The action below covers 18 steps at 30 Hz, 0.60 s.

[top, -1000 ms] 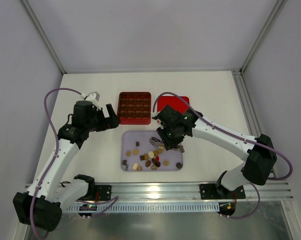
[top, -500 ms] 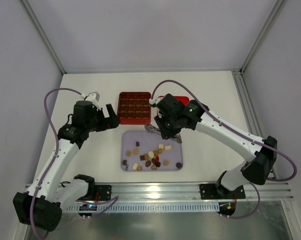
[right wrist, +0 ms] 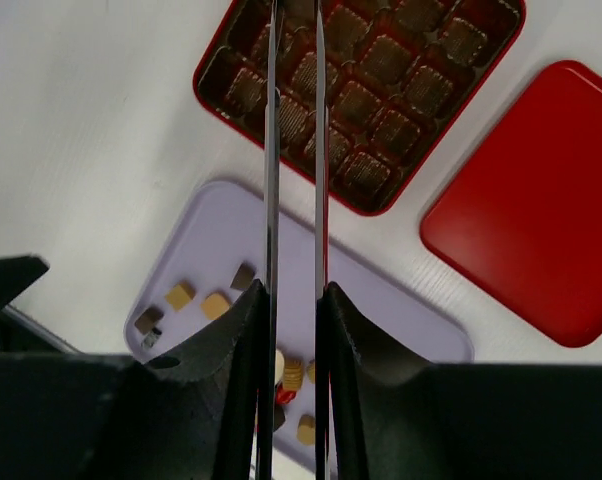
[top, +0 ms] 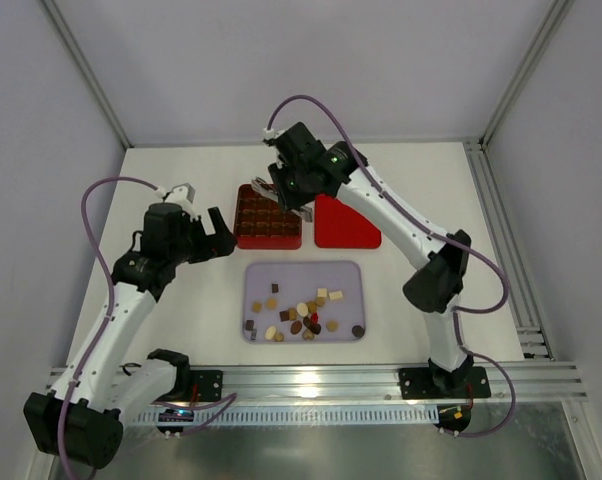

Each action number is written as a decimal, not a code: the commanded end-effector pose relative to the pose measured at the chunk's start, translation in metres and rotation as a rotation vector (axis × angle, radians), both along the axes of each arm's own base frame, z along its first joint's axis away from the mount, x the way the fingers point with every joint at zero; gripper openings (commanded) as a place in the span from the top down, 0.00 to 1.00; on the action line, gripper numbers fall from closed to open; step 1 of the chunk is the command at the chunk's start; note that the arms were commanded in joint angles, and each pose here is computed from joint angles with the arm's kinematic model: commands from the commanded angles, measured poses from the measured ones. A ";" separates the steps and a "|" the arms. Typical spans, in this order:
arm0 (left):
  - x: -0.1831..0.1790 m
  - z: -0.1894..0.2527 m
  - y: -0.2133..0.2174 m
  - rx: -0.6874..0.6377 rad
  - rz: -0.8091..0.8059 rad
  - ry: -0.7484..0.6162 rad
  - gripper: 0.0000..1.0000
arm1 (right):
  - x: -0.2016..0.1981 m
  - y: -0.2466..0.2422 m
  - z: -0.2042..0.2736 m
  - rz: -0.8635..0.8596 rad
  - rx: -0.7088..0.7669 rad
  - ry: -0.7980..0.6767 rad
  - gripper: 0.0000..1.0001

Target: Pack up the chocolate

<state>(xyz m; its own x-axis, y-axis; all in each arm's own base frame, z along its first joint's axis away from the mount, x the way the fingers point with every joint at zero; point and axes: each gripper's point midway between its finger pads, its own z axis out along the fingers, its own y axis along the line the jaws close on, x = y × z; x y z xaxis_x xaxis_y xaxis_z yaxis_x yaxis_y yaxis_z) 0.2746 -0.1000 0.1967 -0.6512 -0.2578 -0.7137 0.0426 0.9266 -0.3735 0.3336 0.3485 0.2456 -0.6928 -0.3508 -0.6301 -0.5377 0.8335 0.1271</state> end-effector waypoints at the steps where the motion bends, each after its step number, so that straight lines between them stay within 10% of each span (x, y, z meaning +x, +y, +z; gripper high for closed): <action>1: 0.004 0.021 0.005 0.002 0.023 -0.069 0.00 | 0.038 0.006 0.009 -0.029 0.032 -0.055 0.80; 18: 0.004 0.021 0.007 0.009 0.036 -0.072 0.00 | 0.081 0.048 -0.038 -0.015 0.090 -0.107 0.80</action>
<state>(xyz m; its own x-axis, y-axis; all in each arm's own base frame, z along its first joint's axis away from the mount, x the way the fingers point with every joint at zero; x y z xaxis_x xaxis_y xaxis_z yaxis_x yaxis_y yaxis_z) 0.2747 -0.0954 0.2012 -0.6302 -0.2641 -0.7301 0.0305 0.9312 -0.3631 0.4063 0.3783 0.2007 -0.6692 -0.2964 -0.6815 -0.5115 0.8489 0.1331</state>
